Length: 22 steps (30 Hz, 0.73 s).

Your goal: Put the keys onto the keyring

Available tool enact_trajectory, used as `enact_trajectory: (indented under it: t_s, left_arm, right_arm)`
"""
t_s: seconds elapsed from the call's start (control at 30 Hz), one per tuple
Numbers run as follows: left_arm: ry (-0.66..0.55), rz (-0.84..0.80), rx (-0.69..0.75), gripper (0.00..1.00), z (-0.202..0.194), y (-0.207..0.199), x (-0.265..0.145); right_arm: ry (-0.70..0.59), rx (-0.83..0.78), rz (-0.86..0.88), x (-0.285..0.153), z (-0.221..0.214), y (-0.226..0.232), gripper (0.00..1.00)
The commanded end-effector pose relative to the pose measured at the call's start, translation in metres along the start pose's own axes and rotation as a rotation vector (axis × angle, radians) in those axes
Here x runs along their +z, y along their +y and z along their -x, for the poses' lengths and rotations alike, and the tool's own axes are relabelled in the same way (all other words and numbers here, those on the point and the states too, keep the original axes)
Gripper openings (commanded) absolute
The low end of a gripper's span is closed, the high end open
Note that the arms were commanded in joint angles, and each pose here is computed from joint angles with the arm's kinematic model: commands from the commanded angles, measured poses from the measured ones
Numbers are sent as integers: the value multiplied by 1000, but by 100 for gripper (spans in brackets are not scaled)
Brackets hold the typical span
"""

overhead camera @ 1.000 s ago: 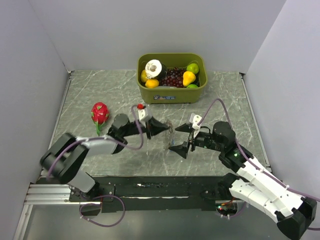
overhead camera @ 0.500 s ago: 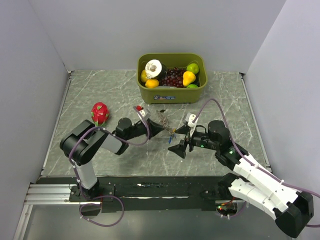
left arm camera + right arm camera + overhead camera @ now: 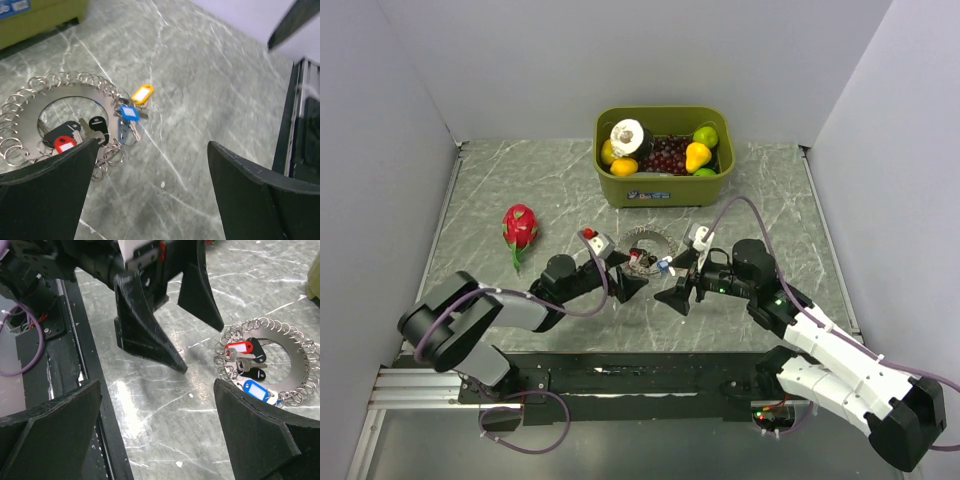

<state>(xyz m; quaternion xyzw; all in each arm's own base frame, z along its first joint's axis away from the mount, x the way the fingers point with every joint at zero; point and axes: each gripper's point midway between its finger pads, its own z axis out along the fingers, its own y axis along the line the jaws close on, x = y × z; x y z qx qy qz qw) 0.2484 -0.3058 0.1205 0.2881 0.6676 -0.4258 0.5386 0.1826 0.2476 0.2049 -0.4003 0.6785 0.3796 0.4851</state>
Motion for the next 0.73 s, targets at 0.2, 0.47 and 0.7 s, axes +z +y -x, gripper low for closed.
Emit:
enact_trajectory:
  t_s: [0.2, 0.47, 0.7]
  left_arm:
    - [214, 16, -415, 96, 18, 11, 20]
    - [11, 265, -320, 96, 57, 40, -16]
    - [-134, 523, -165, 96, 101, 66, -69]
  right_arm:
    - [-101, 87, -230, -7, 26, -41, 100]
    - [-167, 154, -467, -37, 27, -74, 100]
    - [-242, 216, -713, -69, 22, -112, 100]
